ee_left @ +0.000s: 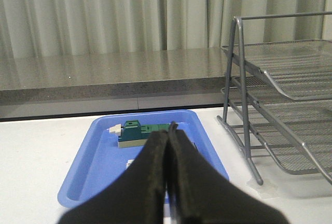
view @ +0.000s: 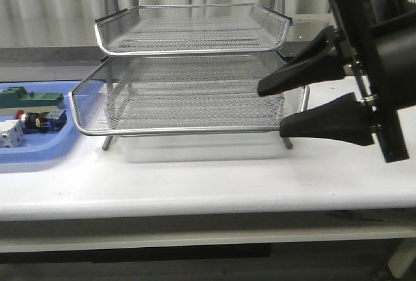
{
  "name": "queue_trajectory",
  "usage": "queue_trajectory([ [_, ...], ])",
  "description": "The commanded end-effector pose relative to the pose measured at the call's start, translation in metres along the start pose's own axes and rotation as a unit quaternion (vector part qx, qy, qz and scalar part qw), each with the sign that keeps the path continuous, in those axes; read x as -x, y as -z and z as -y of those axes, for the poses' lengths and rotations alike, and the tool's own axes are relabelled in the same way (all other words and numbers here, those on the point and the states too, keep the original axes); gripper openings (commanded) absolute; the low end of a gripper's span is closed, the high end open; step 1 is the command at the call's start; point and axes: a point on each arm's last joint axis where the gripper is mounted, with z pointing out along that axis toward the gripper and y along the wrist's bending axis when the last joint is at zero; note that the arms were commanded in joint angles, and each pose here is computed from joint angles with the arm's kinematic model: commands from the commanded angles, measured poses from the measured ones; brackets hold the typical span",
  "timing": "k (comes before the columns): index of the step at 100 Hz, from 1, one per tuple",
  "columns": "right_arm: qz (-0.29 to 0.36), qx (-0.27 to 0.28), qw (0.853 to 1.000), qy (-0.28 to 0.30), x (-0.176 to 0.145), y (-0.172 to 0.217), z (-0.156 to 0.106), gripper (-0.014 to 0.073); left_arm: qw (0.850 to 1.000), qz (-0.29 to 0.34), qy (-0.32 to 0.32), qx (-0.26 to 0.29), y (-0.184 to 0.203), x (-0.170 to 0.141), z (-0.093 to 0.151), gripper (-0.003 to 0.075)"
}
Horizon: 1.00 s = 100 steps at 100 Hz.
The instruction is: Place button on rack with both arms
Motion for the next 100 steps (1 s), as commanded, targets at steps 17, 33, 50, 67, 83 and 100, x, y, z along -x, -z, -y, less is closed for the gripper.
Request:
queue_trajectory([
  [17, 0.008, -0.082, 0.992, 0.096, -0.013, 0.042, -0.036, 0.0398, 1.000, 0.028, 0.007, -0.005, 0.001, -0.009, 0.001, -0.0021],
  [33, 0.027, -0.173, 0.971, 0.163, -0.017, 0.073, -0.055, 0.0393, 1.000, 0.028, 0.007, -0.005, 0.001, -0.009, 0.001, -0.0021],
  [50, 0.042, -0.298, 0.933, 0.196, -0.018, 0.108, -0.066, 0.0393, 1.000, 0.028, 0.007, -0.005, 0.001, -0.009, 0.001, -0.0021],
  [67, 0.081, -0.400, 0.890, 0.205, -0.024, 0.141, -0.071, 0.0393, 1.000, 0.028, 0.007, -0.005, 0.001, -0.009, 0.001, -0.0021],
  [83, 0.113, -0.427, 0.871, 0.215, -0.039, 0.162, -0.079, 0.0360, 1.000, 0.028, 0.007, -0.005, 0.001, -0.009, 0.001, -0.0021],
  [100, 0.145, -0.416, 0.867, 0.231, -0.059, 0.178, -0.089, 0.0223, 1.000, 0.028, 0.007, -0.005, 0.001, -0.009, 0.001, -0.0021],
])
